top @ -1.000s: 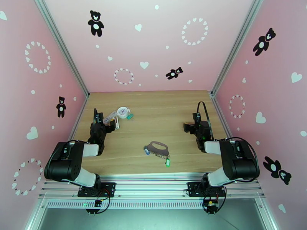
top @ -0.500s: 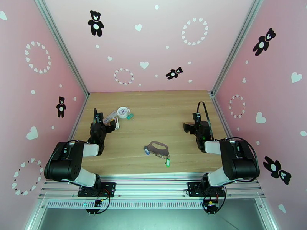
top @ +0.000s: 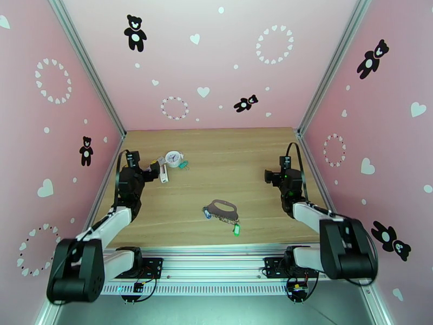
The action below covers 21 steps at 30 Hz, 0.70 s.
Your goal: Remove the keys from the keyring
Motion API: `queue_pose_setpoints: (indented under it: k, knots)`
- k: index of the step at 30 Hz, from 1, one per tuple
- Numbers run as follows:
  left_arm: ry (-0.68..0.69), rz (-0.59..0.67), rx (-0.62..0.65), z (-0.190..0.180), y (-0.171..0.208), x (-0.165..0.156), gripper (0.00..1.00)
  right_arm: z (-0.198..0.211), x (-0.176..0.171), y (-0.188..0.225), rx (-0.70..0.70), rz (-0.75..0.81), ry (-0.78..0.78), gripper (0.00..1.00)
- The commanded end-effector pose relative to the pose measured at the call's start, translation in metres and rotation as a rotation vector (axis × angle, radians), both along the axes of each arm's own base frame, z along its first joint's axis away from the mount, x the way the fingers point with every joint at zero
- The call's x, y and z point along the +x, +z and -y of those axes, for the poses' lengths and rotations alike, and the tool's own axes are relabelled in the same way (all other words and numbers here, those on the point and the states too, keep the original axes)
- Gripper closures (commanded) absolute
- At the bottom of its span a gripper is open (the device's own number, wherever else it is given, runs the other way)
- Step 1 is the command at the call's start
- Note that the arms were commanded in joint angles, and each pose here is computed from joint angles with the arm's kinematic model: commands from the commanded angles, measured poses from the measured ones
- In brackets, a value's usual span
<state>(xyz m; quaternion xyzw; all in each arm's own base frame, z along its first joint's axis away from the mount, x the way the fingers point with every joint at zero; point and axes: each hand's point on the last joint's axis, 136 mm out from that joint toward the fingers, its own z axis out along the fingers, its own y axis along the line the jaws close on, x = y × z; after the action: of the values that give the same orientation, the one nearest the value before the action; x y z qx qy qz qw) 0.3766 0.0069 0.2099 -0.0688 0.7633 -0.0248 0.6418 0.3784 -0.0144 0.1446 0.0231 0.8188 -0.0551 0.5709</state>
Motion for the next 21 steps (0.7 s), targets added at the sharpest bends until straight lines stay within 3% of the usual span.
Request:
queue_pose_setpoints:
  k: [1,4,9,15,21]
  knots:
    - [-0.037,-0.048,-0.117,0.009,0.01,-0.013,0.01,0.009,-0.012,0.027,0.067,0.019,-0.077,0.01]
    - [0.041,-0.035,-0.274,0.001,0.024,-0.024,0.01,0.008,-0.024,0.048,0.249,0.022,-0.136,0.01]
    - [0.192,-0.081,-0.427,-0.017,0.021,-0.034,0.01,0.001,-0.041,0.04,0.379,-0.118,-0.175,0.01]
    - [0.055,-0.176,-0.516,0.014,0.016,-0.03,0.02,-0.026,-0.053,0.03,0.44,-0.249,-0.06,0.01]
    - [-0.088,-0.321,-0.507,0.082,0.007,-0.045,0.02,-0.05,-0.074,0.016,0.49,-0.393,0.011,0.01]
